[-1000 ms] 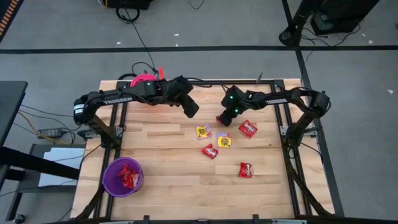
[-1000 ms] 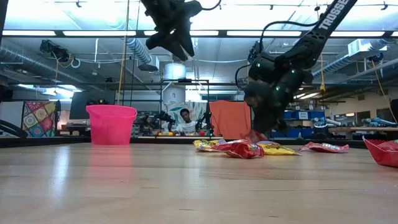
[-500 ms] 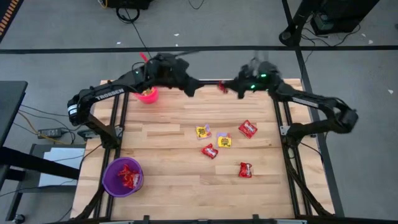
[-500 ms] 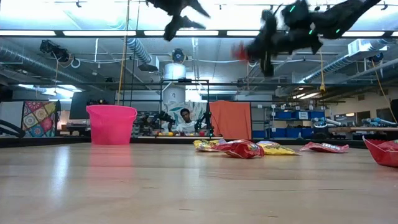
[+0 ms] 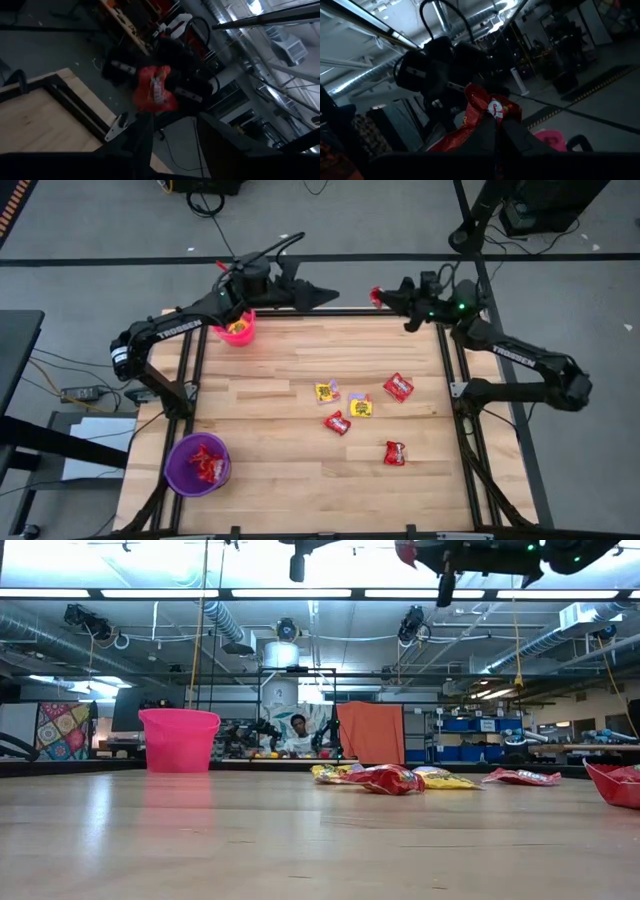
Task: Sort candy by brand, put in halloween buckets
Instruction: Put the red candy into the violet bucket
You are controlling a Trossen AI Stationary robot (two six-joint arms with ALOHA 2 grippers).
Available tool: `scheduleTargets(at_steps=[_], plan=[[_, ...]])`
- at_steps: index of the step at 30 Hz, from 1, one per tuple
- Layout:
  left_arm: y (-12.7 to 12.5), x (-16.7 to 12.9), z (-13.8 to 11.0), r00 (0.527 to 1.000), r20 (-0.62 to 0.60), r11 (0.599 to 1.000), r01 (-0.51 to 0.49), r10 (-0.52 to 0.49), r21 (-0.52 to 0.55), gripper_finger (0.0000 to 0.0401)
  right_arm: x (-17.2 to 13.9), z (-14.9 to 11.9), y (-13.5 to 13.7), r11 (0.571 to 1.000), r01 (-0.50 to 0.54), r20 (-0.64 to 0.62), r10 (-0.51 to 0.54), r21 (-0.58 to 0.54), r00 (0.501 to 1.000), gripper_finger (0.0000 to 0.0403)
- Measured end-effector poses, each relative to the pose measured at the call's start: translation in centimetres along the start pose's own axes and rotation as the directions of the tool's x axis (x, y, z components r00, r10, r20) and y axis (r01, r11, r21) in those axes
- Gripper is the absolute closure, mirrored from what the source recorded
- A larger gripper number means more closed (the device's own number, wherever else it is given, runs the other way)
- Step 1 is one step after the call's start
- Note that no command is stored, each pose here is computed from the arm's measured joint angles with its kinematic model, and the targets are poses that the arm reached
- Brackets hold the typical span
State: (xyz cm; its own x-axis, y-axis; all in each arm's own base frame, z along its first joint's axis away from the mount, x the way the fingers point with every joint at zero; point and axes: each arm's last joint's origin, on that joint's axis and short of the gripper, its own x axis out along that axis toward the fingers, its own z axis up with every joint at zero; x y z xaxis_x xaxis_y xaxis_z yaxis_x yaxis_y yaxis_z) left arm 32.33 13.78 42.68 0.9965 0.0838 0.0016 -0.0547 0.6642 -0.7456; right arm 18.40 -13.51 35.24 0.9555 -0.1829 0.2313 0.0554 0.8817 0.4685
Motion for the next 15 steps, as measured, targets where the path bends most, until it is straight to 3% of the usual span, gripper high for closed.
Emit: scheduleTargets(at_steps=[6, 15], plan=[[0.7, 1.1, -0.8, 0.999, -0.033, 1.0, -0.007, 0.007, -0.011, 0.0243, 2.7, -1.0, 0.2, 0.999, -0.041, -0.006, 0.041, 0.021, 0.999, 0.0393], [0.8, 1.4, -0.8, 1.0, -0.027, 1.0, 0.003, -0.003, -0.006, 0.0243, 6.4, -0.3, 0.7, 0.991, -0.13, -0.043, 0.131, 0.015, 0.99, 0.0393]])
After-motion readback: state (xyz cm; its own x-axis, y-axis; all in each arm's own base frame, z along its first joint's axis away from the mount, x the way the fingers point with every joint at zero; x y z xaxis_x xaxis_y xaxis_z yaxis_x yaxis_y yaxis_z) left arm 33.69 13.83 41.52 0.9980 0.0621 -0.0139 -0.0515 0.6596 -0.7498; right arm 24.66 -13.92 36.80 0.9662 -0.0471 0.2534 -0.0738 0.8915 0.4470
